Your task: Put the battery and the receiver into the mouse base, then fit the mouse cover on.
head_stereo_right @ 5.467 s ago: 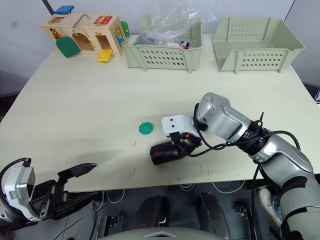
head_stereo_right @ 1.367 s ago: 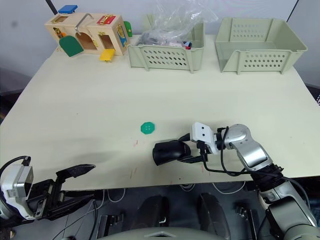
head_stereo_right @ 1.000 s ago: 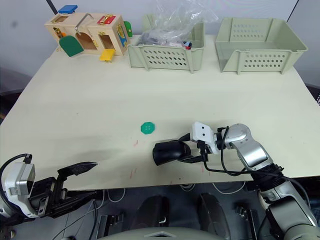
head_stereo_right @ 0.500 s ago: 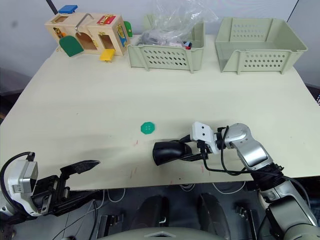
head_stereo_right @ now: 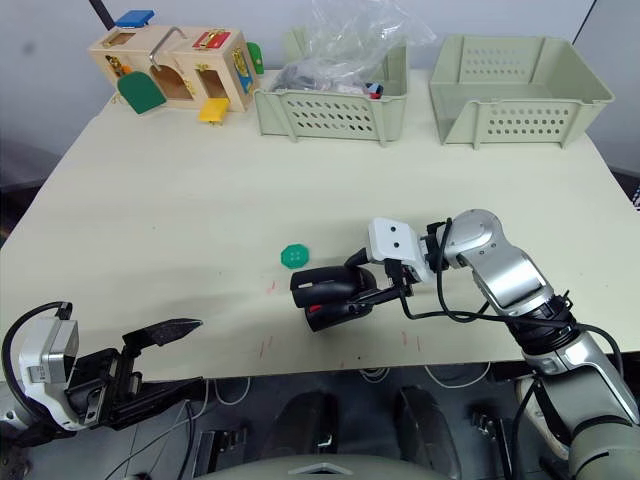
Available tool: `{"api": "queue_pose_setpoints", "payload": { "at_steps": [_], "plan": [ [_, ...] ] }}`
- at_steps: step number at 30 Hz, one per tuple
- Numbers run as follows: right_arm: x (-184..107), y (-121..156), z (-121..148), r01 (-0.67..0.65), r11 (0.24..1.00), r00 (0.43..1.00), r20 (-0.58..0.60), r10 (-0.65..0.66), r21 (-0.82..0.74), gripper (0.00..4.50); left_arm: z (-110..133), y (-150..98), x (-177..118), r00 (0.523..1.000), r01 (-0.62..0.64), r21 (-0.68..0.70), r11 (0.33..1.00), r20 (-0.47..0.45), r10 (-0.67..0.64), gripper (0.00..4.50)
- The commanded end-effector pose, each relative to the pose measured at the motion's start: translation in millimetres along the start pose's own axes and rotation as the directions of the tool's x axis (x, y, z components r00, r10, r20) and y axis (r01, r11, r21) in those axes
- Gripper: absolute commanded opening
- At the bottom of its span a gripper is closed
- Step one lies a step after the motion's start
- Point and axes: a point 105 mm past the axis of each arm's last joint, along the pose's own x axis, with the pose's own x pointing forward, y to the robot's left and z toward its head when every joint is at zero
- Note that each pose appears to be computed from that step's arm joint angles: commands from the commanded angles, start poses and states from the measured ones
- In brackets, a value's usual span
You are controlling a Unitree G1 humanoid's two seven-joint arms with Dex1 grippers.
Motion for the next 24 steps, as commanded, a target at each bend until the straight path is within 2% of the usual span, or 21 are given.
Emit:
{"api": "queue_pose_setpoints", "payload": {
  "at_steps": [1,5,15,24],
  "plan": [
    [-2.7,-1.6,5.0,-0.092,0.995,0.988,-0.127,0.088,-0.026,2.54,7.7,-2.2,1.1,1.0,0.017,0.029,0.999,0.014,-0.017,4.5],
    [0.4,-6.5,3.2,-0.132,0.99,0.972,-0.203,0.12,-0.044,2.54,7.6,-1.9,1.4,1.0,0.018,0.031,0.999,0.015,-0.018,4.5],
    [9.9,-15.2,-3.0,-0.075,0.997,0.964,-0.255,0.075,0.008,2.54,5.4,-5.6,-0.2,1.0,0.005,0.027,1.0,0.014,-0.006,4.5],
    [10.6,-12.3,-5.8,-0.083,0.997,0.959,-0.272,0.082,0.008,2.54,5.3,-4.9,-1.0,1.0,0.005,0.027,1.0,0.013,-0.005,4.5]
  ]
}}
